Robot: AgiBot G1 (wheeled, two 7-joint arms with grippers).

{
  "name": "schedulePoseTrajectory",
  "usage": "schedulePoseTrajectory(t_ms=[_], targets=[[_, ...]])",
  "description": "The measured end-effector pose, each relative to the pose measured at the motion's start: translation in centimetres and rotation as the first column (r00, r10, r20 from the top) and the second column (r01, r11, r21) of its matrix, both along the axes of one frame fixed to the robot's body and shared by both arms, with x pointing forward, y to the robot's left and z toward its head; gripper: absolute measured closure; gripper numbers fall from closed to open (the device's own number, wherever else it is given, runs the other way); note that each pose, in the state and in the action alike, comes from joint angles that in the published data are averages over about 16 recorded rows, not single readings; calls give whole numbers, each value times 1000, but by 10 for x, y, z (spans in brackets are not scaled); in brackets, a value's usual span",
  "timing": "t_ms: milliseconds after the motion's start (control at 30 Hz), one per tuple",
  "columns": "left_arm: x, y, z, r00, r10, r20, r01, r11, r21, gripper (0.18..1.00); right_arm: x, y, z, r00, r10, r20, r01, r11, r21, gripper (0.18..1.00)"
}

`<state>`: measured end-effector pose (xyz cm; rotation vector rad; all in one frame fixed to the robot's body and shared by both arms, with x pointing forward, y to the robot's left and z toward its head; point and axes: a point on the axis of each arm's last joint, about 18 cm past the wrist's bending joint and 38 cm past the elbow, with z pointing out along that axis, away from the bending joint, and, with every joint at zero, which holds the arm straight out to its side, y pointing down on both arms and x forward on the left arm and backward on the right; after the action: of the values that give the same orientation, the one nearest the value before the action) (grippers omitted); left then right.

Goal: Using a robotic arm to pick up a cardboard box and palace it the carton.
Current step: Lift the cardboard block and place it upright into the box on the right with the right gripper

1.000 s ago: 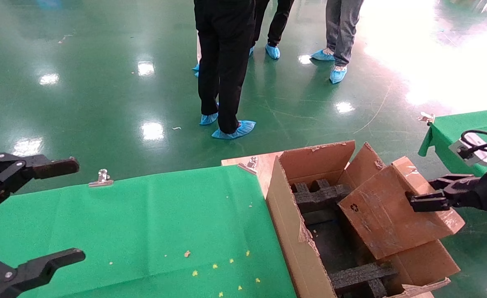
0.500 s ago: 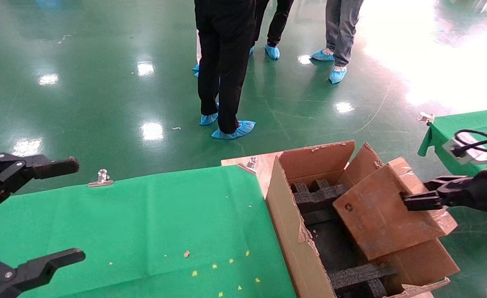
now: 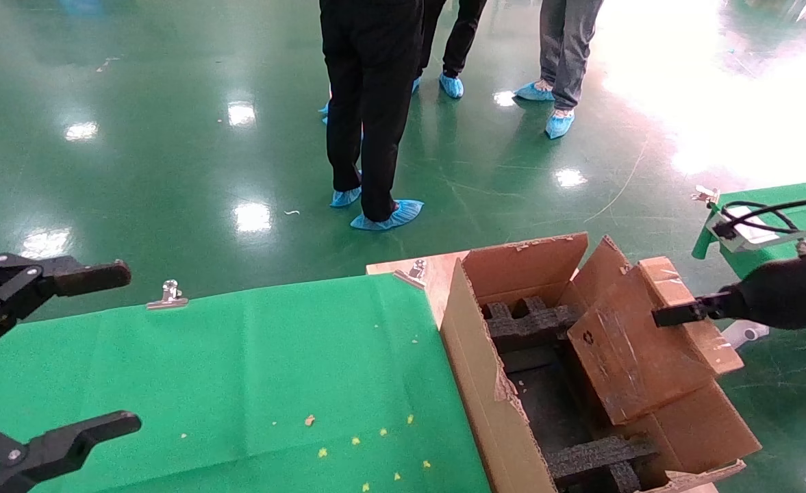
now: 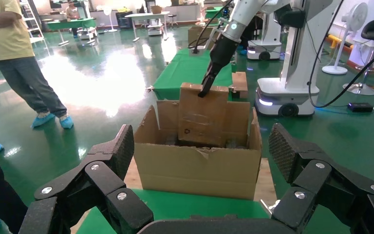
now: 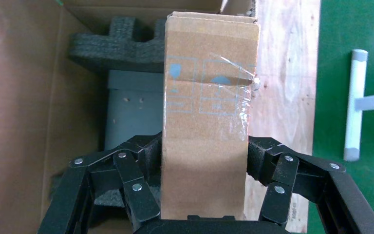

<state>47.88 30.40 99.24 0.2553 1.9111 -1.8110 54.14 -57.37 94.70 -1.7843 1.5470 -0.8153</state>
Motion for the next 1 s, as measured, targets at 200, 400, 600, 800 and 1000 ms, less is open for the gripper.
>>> schedulePoseTrajectory(t_ms=[200, 400, 600, 800, 1000], targets=[[0, 0, 0, 1000, 0, 0, 0, 1000, 0, 184, 14, 10, -4, 999, -50, -20, 50, 999, -10, 871], [0, 0, 0, 1000, 0, 0, 0, 1000, 0, 184, 26, 18, -13, 996, -80, -36, 79, 996, -31, 871], [0, 0, 0, 1000, 0, 0, 0, 1000, 0, 184, 37, 23, -24, 994, -100, -46, 98, 994, -48, 872], [0, 0, 0, 1000, 0, 0, 0, 1000, 0, 184, 49, 26, -34, 992, -115, -52, 113, 992, -55, 873], [0, 0, 0, 1000, 0, 0, 0, 1000, 0, 184, 60, 28, -46, 991, -123, -59, 120, 991, -60, 873]])
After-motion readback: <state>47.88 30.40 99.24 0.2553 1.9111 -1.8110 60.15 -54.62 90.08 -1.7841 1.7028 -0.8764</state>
